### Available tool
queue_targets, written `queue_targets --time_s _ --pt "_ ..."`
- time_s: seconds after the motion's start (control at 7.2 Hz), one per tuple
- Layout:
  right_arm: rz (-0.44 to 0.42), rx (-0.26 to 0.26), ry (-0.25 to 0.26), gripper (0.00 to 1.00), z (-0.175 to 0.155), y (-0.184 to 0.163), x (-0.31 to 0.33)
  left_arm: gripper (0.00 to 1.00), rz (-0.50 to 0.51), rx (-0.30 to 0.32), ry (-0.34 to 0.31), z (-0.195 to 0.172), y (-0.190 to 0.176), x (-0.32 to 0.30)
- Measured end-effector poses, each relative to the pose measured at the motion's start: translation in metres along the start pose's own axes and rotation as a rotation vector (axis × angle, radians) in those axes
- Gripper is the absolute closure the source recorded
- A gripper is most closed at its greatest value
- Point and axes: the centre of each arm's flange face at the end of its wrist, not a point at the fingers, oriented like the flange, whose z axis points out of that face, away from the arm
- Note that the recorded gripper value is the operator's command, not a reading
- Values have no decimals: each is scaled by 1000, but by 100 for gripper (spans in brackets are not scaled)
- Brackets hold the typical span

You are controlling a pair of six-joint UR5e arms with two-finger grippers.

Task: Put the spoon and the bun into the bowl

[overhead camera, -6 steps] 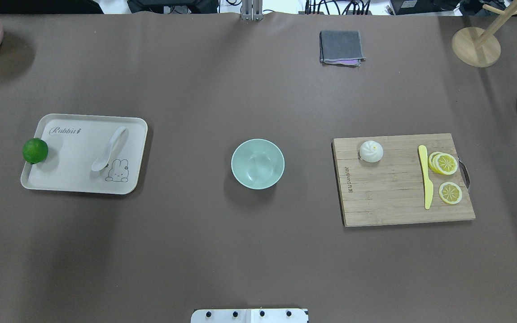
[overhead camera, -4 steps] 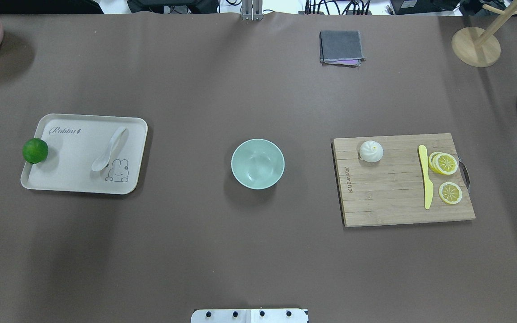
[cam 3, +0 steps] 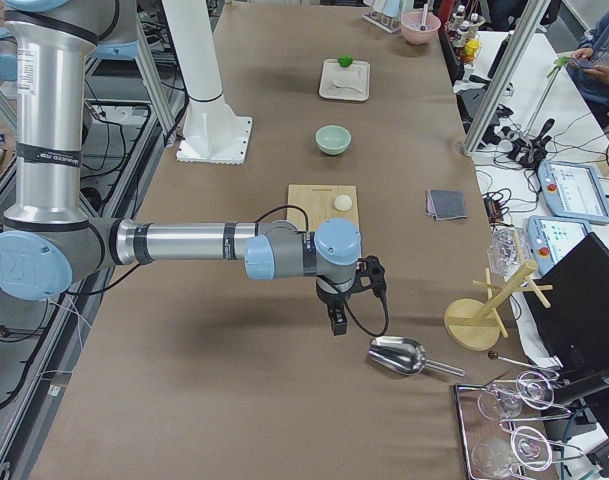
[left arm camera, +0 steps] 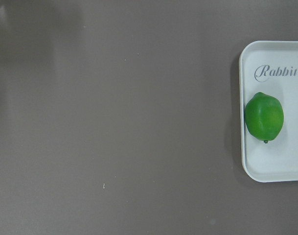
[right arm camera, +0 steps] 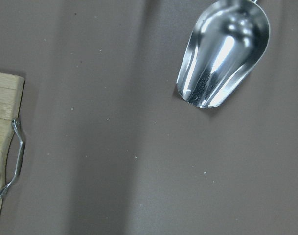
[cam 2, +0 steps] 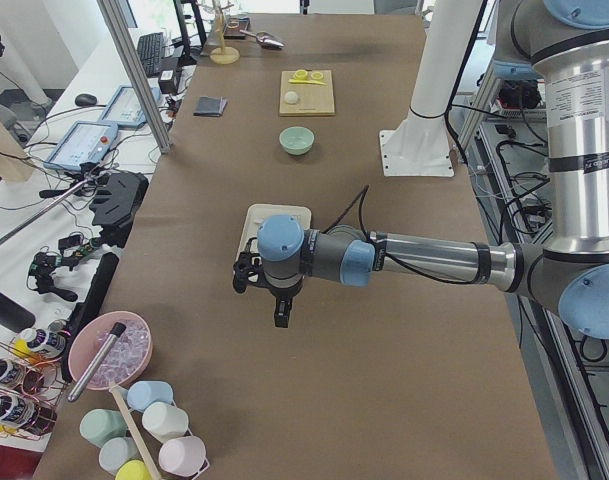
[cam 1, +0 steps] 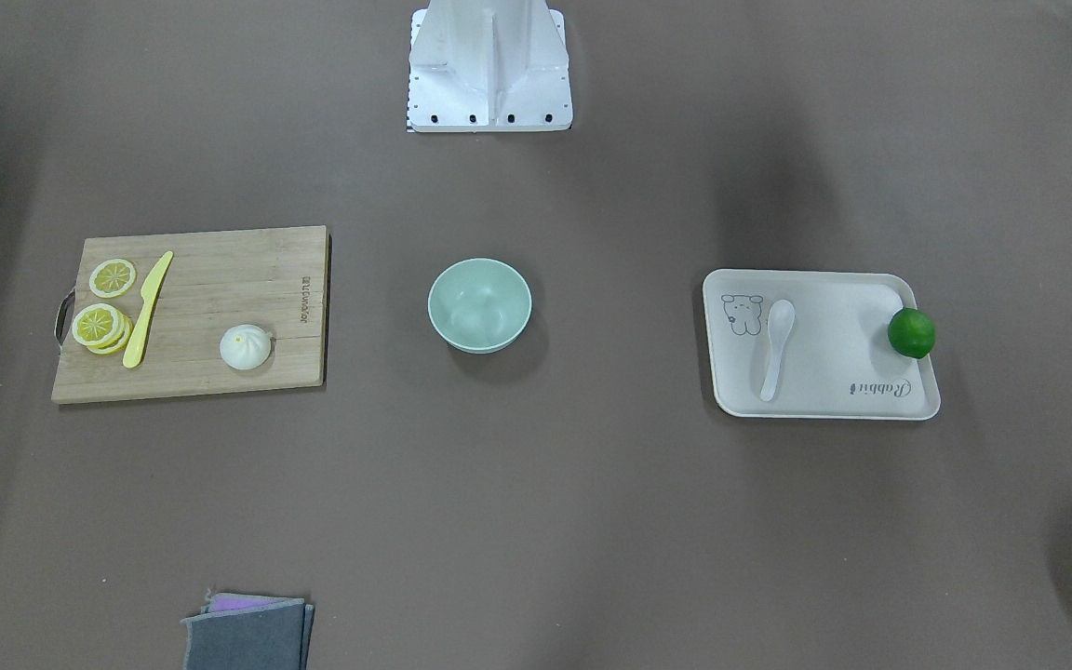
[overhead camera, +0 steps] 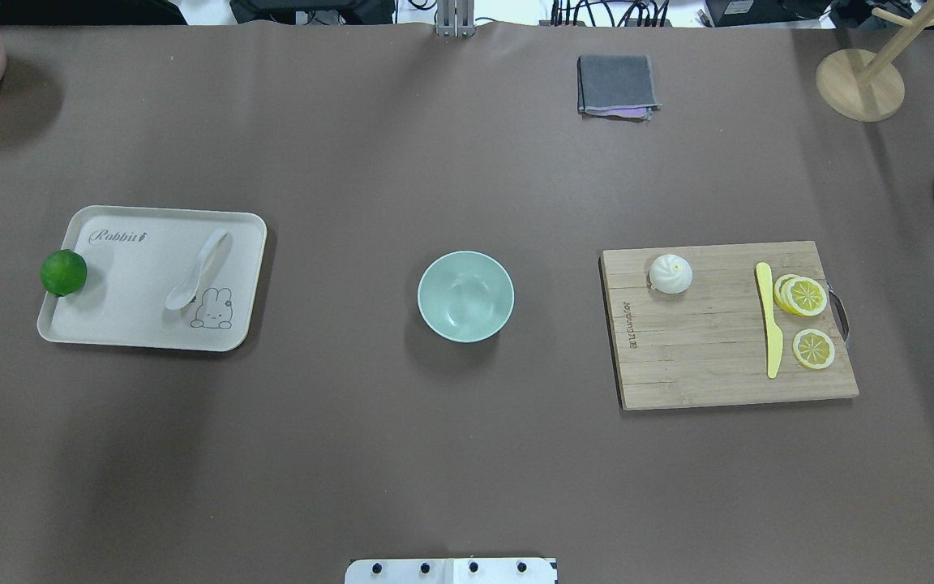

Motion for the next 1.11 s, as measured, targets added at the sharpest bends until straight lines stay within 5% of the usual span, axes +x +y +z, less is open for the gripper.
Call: queue_targets --time_s 1.11 --pt "17 -16 -15 0 9 8 5 2 25 22 8 -2 1 2"
